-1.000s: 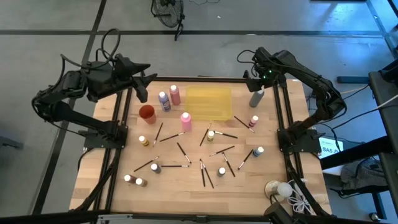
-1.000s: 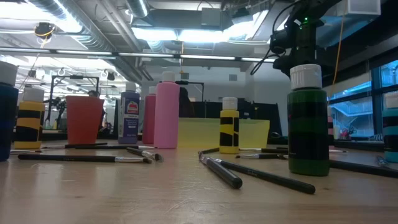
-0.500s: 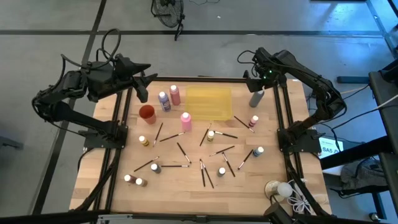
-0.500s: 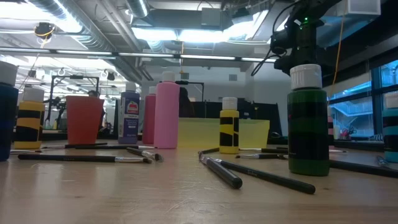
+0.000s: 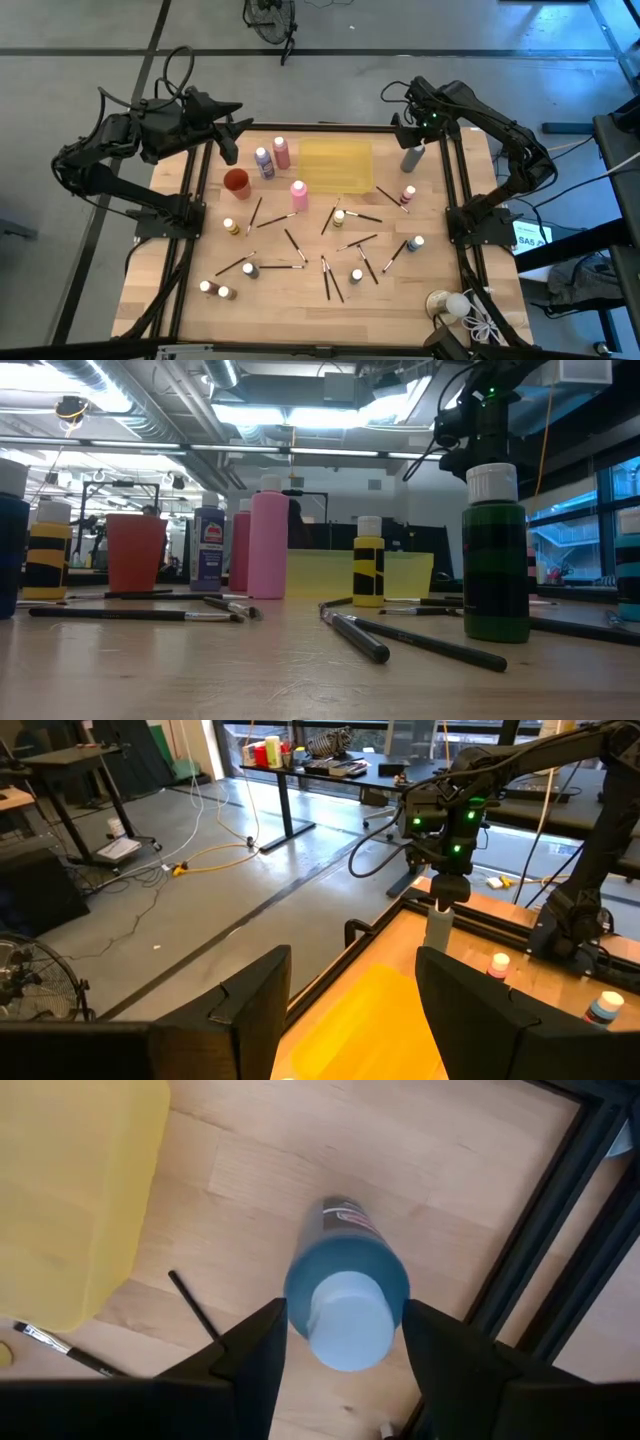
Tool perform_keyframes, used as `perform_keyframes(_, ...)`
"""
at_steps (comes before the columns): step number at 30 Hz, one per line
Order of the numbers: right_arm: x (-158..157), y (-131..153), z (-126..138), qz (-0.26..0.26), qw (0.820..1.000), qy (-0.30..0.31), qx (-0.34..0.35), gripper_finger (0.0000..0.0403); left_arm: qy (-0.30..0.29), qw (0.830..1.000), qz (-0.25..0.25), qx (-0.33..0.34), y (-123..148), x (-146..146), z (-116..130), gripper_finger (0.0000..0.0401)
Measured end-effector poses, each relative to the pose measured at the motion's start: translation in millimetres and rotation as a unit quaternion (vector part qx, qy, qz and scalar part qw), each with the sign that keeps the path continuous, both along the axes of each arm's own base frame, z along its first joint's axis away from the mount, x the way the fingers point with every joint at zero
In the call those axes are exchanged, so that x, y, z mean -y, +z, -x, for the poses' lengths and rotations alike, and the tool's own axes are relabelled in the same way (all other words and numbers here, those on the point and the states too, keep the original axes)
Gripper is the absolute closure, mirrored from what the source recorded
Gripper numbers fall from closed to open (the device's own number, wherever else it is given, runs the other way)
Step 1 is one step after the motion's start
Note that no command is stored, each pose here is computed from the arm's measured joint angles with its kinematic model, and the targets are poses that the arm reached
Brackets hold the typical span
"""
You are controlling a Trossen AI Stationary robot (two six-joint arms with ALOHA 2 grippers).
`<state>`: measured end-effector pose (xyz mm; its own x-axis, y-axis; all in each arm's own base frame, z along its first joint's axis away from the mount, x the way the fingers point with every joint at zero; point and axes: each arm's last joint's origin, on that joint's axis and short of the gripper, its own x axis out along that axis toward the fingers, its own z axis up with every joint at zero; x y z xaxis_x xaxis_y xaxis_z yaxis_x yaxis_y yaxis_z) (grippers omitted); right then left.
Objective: Pick & Place Paint Supplies
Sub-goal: Put the large black paint bottle into the yellow bin
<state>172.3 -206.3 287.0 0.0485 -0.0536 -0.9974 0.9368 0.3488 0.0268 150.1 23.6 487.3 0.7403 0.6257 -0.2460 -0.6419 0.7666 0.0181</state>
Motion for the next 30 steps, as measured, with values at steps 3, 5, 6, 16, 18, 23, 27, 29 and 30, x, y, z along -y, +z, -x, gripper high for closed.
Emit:
perform_keyframes(3, -0.1, 0.0, 0.1, -0.001, 1.000, 0.000, -0.001, 0.0201, 0.000, 1.000, 0.000, 0.000, 0.0, 0.0, 0.0, 0.0190)
perform_keyframes(5, -0.4, 0.0, 0.4, -0.002, 1.000, 0.000, -0.003, 0.0201, 0.000, 1.000, 0.000, 0.000, 0.0, 0.1, 0.0, 0.0190)
perform_keyframes(6, -0.3, 0.0, 0.4, -0.001, 1.000, 0.000, -0.002, 0.0201, 0.000, 1.000, 0.000, 0.000, 0.0, 0.0, -0.1, 0.0190)
perform_keyframes(16, 2.2, -6.7, -2.9, -0.015, 1.000, -0.004, -0.013, 0.0221, 0.000, 1.000, 0.000, -0.006, -1.6, -0.1, -4.7, 0.0190)
perform_keyframes(18, 3.3, -9.3, -5.3, -0.016, 1.000, -0.002, -0.015, 0.0226, 0.000, 1.000, 0.000, -0.006, -1.6, -0.2, -4.7, 0.0190)
perform_keyframes(23, 4.0, -13.4, -9.5, -0.016, 1.000, 0.004, -0.023, 0.0239, 0.000, 1.000, 0.000, -0.006, -1.7, -0.2, -4.8, 0.0190)
perform_keyframes(27, 4.2, -14.1, -9.9, -0.016, 0.999, 0.004, -0.028, 0.0256, 0.000, 1.000, 0.000, -0.006, -1.7, -0.2, -4.8, 0.0190)
perform_keyframes(29, 4.3, -14.1, -9.9, -0.016, 0.999, 0.004, -0.028, 0.0266, -0.002, 1.000, -0.006, -0.011, -1.7, -0.2, -4.8, 0.0190)
perform_keyframes(30, 4.3, -14.1, -9.9, -0.015, 0.999, 0.004, -0.028, 0.0271, -0.003, 1.000, -0.009, -0.014, -1.7, -0.2, -4.8, 0.0190)
